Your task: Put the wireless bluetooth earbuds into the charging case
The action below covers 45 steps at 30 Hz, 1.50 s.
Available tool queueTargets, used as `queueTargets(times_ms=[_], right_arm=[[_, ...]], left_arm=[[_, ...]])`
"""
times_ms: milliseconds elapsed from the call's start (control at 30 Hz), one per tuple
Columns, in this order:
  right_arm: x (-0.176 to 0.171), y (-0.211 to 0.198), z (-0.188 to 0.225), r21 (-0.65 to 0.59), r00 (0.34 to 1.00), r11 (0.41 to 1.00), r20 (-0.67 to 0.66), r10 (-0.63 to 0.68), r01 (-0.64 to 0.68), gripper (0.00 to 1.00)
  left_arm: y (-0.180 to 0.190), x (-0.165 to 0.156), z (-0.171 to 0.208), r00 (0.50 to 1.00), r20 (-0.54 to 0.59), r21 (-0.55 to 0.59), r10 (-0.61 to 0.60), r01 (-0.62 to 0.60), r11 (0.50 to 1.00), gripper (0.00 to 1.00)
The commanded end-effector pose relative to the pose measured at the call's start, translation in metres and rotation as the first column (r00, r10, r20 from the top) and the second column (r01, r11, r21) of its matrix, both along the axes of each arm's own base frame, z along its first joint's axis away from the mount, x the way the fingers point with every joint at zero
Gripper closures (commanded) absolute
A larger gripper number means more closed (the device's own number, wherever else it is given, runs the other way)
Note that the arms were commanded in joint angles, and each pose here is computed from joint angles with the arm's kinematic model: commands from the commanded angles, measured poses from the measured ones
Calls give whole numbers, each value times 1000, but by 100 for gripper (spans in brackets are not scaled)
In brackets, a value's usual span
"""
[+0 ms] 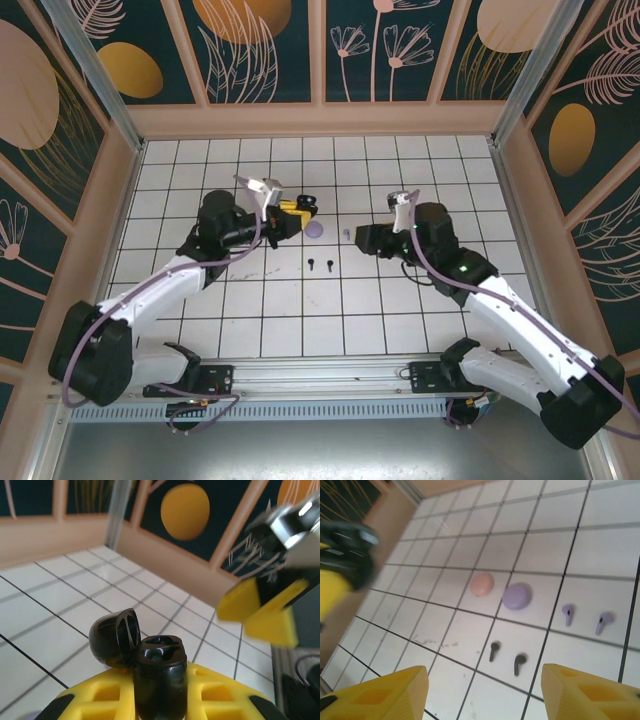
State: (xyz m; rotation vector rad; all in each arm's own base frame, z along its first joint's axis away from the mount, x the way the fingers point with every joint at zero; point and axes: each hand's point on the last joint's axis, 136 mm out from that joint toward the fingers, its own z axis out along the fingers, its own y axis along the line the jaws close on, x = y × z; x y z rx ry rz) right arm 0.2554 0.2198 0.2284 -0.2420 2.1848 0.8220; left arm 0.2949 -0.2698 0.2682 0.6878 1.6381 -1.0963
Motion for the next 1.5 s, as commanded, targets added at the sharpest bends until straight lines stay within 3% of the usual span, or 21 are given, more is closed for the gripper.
queueTargets(times_ms=[0,133,600,900,1467], right_arm=[[3,8,-25,-21,995,998,-82,-58,56,39],[9,26,-42,-53,989,997,-130,-68,61,39],[28,68,-97,-266,941,957,-279,-190,115,42],[26,88,-135,-393,916,917,-338,-217,72,47],[37,121,-185,-538,904,843,-349,-245,21,54]], left_arm=[[21,6,43,977,136,-123,162,-146,982,100],[42,3,54,947,177,-184,268,-236,954,100],[59,0,50,913,198,-236,355,-308,922,100],[77,5,50,879,194,-272,436,-379,885,100],[101,8,53,830,167,-326,532,-463,824,100]])
